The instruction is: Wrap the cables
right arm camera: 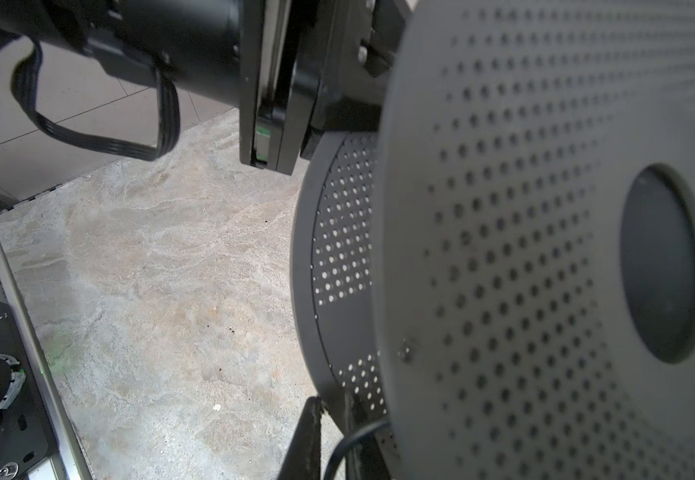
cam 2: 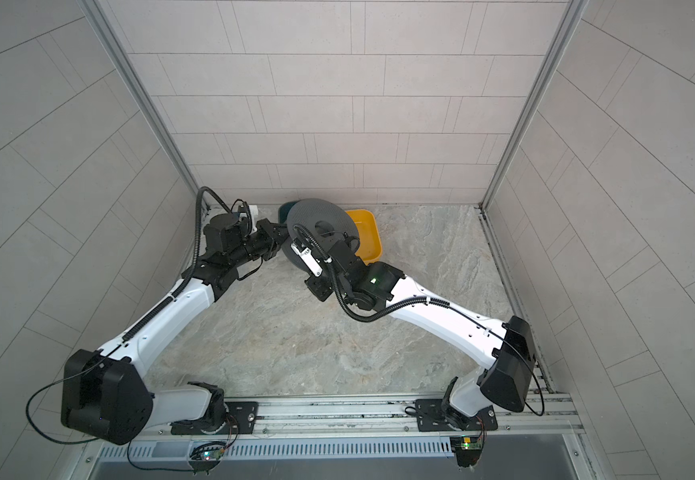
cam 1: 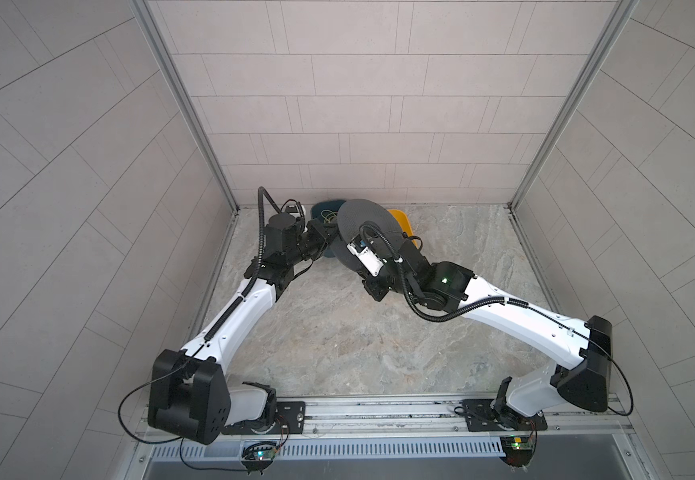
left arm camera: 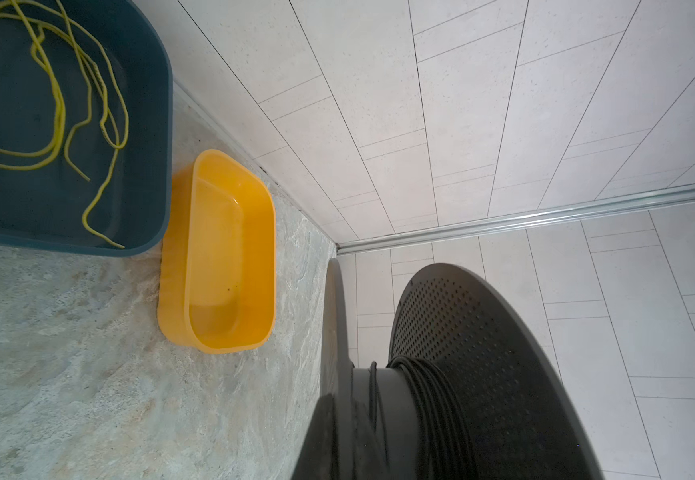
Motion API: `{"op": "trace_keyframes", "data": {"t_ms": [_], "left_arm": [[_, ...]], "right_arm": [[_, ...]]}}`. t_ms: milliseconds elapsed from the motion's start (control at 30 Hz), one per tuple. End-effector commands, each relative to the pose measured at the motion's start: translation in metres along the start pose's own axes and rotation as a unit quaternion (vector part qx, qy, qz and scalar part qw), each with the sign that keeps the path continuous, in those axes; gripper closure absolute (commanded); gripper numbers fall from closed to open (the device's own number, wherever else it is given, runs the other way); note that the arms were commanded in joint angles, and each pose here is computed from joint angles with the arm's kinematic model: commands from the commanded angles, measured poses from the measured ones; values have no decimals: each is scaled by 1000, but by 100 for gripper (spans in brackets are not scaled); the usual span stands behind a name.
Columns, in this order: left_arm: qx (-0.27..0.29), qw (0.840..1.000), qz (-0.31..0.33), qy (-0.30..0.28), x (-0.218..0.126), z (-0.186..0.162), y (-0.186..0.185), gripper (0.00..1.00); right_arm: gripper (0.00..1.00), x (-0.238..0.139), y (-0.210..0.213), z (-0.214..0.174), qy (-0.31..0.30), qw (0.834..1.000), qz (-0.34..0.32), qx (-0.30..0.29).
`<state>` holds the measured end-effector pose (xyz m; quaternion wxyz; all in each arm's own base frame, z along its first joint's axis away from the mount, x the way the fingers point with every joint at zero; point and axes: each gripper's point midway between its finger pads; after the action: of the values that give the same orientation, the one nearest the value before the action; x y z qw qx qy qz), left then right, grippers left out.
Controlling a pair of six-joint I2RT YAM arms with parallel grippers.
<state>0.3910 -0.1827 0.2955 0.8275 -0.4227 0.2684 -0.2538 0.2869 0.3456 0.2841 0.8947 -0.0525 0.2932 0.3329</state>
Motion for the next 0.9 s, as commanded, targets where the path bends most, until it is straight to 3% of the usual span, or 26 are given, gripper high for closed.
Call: {"op": "trace_keyframes", "data": {"t_ms": [0, 300, 867], "left_arm": [[26, 996, -82, -6, -5, 10, -50, 100], [9, 995, -95, 25, -1, -1, -50, 100], [10, 989, -142, 41, 6, 0, -65, 100]], "right_arm": [[88, 1, -5, 9, -35, 999, -31, -16], [87, -13, -14, 21, -108, 988, -91, -55], [69, -27, -19, 10, -102, 990, -89, -39]]}}
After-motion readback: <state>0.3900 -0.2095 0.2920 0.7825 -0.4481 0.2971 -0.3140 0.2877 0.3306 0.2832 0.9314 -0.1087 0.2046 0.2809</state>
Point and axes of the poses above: each gripper's point midway between its finger pads, its own x axis out along the fingers, its own y axis along the line the jaws close on, z = x × y, and after that the axes turned 13 degrees about x, right-handed
